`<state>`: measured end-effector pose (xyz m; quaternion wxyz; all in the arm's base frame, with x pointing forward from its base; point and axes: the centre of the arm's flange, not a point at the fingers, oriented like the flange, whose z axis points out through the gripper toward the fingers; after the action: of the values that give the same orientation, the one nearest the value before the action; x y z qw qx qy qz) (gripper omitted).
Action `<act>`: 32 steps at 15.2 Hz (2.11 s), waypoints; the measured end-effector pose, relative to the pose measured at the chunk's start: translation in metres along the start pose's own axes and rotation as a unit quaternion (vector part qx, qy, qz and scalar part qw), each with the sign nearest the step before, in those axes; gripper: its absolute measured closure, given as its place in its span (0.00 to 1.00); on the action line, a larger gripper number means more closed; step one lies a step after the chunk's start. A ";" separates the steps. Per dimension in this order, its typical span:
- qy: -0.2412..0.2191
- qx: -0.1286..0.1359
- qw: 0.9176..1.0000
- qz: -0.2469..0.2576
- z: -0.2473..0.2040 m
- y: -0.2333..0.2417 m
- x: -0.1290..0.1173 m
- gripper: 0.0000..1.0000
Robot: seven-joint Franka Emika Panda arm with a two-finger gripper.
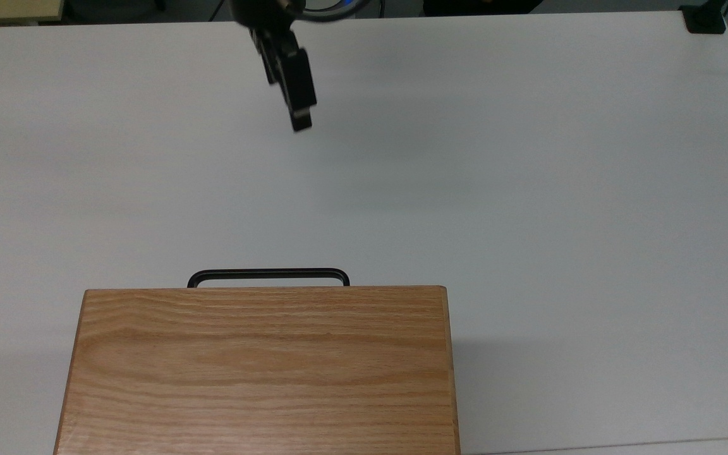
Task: Open the drawer by sliding it
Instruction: 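Move the gripper down toward the black handle of the upper drawer, then close the gripper around the black bar handle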
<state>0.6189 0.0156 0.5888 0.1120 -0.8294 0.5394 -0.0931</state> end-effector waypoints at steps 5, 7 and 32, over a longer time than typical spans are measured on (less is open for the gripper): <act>0.036 0.102 0.990 0.085 0.026 -0.029 0.018 0.00; 0.043 0.131 0.984 0.110 0.029 -0.035 0.021 0.00; 0.080 0.262 0.943 0.191 0.098 -0.082 0.038 0.81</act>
<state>0.7332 0.0218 0.5194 0.2972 -0.6421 0.6514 -0.2741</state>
